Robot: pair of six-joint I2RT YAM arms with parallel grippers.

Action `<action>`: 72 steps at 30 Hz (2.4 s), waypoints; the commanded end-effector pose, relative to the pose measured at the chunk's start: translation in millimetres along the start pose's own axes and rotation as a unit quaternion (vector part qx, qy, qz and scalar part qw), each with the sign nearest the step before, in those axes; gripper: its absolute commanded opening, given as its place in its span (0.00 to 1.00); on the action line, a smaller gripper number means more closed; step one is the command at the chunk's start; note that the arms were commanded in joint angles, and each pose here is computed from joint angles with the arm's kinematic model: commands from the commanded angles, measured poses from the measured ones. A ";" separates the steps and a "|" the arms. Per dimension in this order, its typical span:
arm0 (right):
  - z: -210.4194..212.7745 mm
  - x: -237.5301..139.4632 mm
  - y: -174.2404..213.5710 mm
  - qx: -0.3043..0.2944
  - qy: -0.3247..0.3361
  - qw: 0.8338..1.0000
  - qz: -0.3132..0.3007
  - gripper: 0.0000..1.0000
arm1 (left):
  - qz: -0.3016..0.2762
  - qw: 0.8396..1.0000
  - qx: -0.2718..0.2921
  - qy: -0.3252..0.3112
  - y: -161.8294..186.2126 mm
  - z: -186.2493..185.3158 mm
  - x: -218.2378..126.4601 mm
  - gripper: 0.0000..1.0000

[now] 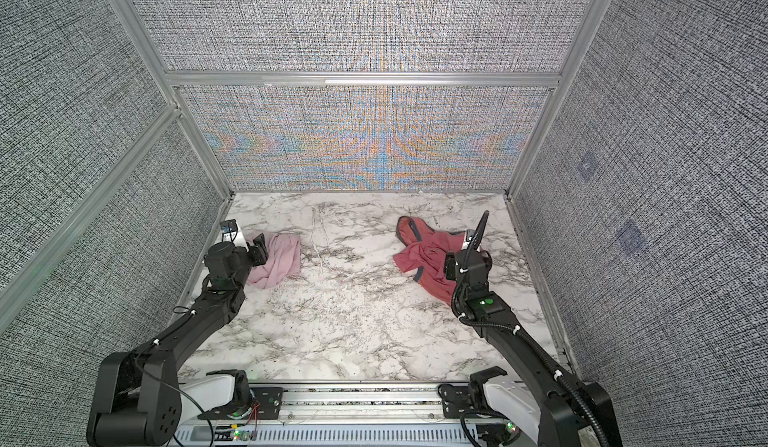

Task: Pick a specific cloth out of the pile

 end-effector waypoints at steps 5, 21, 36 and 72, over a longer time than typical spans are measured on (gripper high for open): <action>-20.9 4.4 3.7 0.023 0.045 0.995 -0.085 0.73 | -0.083 0.996 0.038 -0.020 0.0 3.3 -9.5 0.62; -27.9 28.2 36.4 0.010 0.047 0.995 -0.092 0.74 | -0.056 0.994 0.068 -0.066 34.2 10.5 -14.3 0.62; -24.9 41.7 39.9 -0.013 0.034 0.994 -0.103 0.75 | -0.094 0.991 0.078 -0.053 64.0 6.6 -20.4 0.63; -39.1 84.7 51.0 0.009 -0.064 0.997 -0.037 0.87 | -0.085 0.992 0.080 -0.055 72.4 5.9 -10.4 0.68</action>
Point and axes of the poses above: each gripper's point midway between its finger pads, its own x axis out along the fingers, its own z axis along the line the jaws close on, y = z × x, the point moved 8 cm from there along -x, back along the fingers, and after that the axes turned 10 degrees about x, right-handed, at the moved point
